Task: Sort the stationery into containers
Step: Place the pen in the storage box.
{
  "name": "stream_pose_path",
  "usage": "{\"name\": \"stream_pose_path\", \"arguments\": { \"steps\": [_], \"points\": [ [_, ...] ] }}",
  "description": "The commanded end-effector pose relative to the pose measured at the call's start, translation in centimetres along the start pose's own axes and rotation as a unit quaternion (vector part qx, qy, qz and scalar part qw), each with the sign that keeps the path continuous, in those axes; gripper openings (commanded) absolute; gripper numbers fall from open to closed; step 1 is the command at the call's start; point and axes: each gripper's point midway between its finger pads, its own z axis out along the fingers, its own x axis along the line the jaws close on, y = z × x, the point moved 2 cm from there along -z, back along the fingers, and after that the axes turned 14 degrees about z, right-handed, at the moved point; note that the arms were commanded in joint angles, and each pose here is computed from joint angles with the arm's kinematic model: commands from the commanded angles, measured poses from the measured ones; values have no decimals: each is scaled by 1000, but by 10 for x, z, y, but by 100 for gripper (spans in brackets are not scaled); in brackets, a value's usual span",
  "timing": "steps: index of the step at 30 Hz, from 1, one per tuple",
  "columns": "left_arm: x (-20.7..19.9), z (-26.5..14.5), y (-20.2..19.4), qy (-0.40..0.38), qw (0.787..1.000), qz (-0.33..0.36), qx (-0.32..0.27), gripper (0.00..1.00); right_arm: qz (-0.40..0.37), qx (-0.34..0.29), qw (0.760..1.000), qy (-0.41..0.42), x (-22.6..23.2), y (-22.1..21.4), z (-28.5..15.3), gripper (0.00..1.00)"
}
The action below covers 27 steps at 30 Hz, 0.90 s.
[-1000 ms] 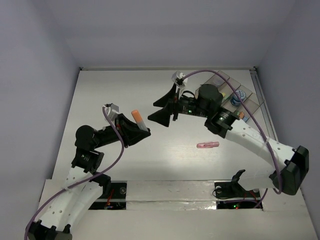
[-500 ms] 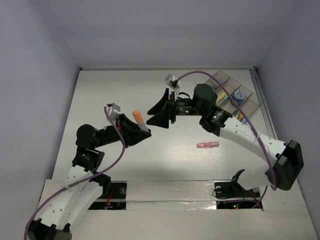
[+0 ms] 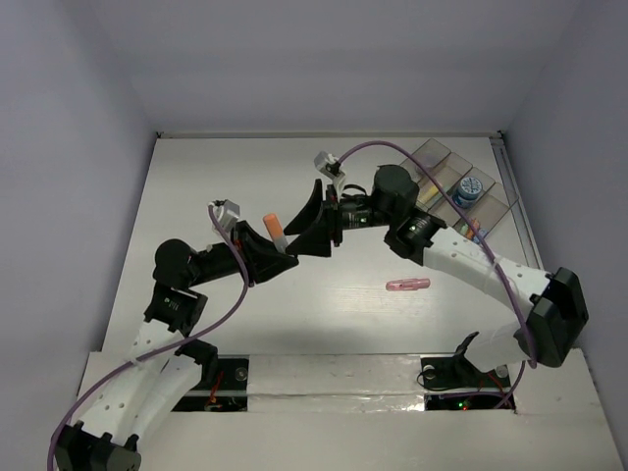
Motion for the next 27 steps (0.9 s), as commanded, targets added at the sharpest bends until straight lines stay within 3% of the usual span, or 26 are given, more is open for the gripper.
{"name": "stream_pose_path", "arguments": {
  "steps": [1, 4, 7, 18, 20, 21, 23, 27],
  "points": [
    [-3, 1, 8, -9, 1000, 20, -13, 0, -3, 11, 998, 58, 16, 12, 9, 67],
    [-1, 2, 7, -7, 1000, 18, -10, 0, -2, 15, 997, 80, 16, 11, 12, 60],
    [0, 2, 6, -7, 1000, 15, -8, 0, 2, 17, 996, 87, 18, 11, 16, 47],
    [5, 4, 1, -2, 1000, 4, 3, 0, 6, 9, 996, 86, 13, 13, 20, 43],
    [6, 4, 0, -2, 1000, 2, 5, 0, 7, 4, 997, 82, 12, 13, 20, 24],
    [6, 4, 1, 0, 1000, 4, 4, 0, 8, 3, 997, 78, 11, 14, 20, 7],
    [6, 4, 1, 2, 1000, 4, 3, 0, 9, -2, 998, 70, 8, 13, 20, 0],
    [7, 3, 2, 13, 1000, 7, -2, 0, 10, -21, 999, 41, 3, 14, 16, 0]
  ]
}}
